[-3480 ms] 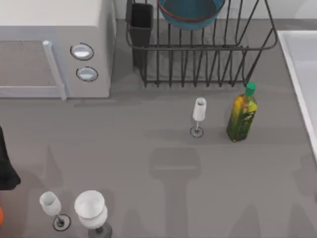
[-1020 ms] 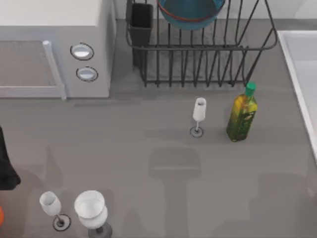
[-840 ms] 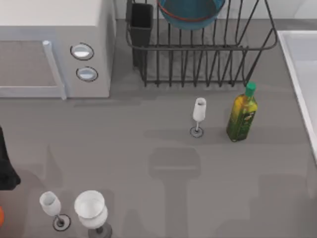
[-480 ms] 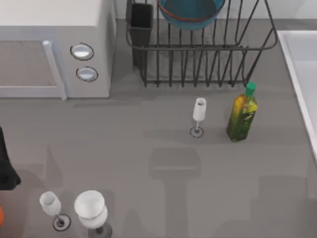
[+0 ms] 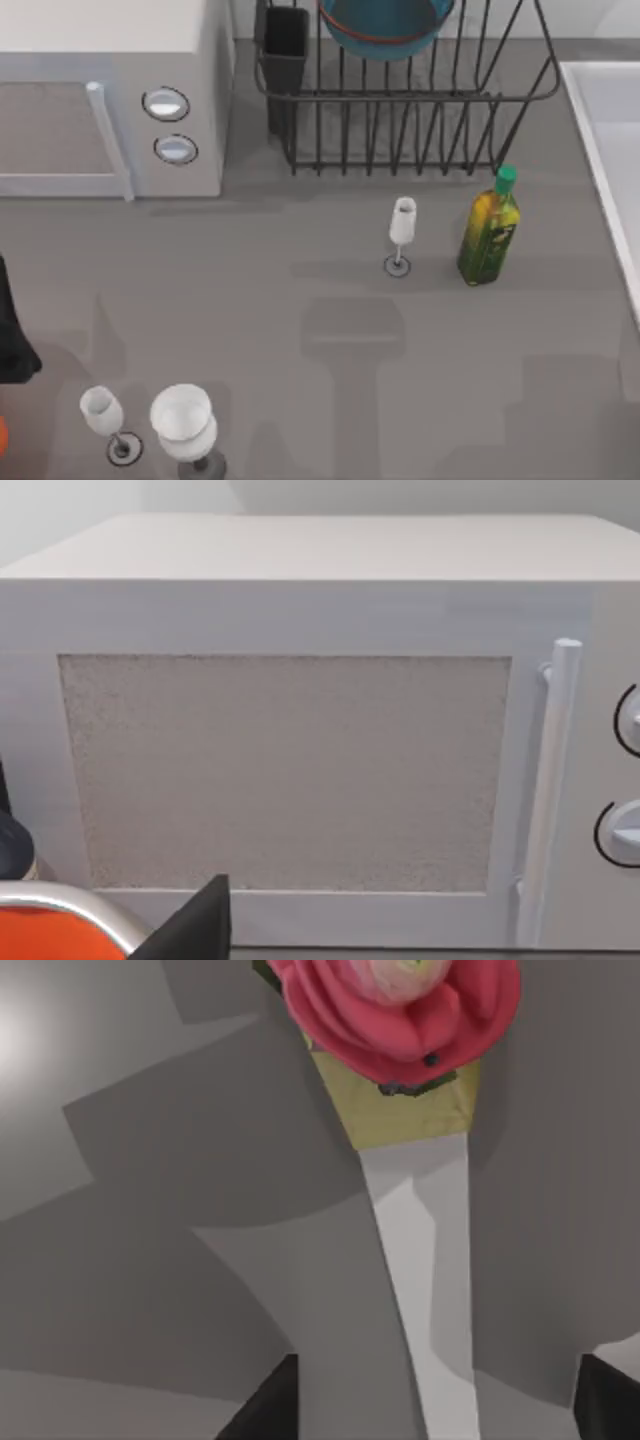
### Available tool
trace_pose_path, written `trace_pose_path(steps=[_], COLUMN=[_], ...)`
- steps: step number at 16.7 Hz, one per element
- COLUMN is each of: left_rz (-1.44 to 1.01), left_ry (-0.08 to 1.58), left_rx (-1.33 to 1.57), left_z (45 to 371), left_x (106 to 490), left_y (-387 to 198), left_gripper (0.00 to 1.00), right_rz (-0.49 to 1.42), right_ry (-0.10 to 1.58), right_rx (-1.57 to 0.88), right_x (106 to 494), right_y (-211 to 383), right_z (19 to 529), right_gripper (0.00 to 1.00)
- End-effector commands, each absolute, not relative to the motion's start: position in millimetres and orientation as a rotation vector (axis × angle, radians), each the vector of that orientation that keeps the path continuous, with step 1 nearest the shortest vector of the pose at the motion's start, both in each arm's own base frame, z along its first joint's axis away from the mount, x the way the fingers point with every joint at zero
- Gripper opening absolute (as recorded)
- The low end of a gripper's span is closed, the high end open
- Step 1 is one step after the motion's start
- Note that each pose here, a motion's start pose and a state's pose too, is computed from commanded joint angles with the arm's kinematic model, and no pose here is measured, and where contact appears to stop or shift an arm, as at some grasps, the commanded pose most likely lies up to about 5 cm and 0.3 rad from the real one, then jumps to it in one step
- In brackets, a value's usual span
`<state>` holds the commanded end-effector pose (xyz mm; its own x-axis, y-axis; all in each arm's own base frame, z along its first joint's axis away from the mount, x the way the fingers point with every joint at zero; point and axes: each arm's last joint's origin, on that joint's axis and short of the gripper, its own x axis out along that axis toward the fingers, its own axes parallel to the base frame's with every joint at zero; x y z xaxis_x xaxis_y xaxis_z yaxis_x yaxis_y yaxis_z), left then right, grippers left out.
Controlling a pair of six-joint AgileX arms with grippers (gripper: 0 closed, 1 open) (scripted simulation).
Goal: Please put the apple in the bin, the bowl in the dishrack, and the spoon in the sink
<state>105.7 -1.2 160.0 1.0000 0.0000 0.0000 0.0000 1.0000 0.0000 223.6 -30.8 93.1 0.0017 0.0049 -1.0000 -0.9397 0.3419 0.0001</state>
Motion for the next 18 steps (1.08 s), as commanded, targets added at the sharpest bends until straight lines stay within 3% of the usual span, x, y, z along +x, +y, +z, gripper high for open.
trace_pose_path(steps=[18], left_rz=[0.0], left_ry=[0.0], left_rx=[0.0], left_z=[160.0], left_x=[105.7], left_y=[-1.2], left_gripper=[1.0], right_rz=[0.917], right_ry=[1.37], right_rx=[-0.919], right_x=[222.3], right_y=[-30.6], right_z=[214.6], right_gripper=[0.0])
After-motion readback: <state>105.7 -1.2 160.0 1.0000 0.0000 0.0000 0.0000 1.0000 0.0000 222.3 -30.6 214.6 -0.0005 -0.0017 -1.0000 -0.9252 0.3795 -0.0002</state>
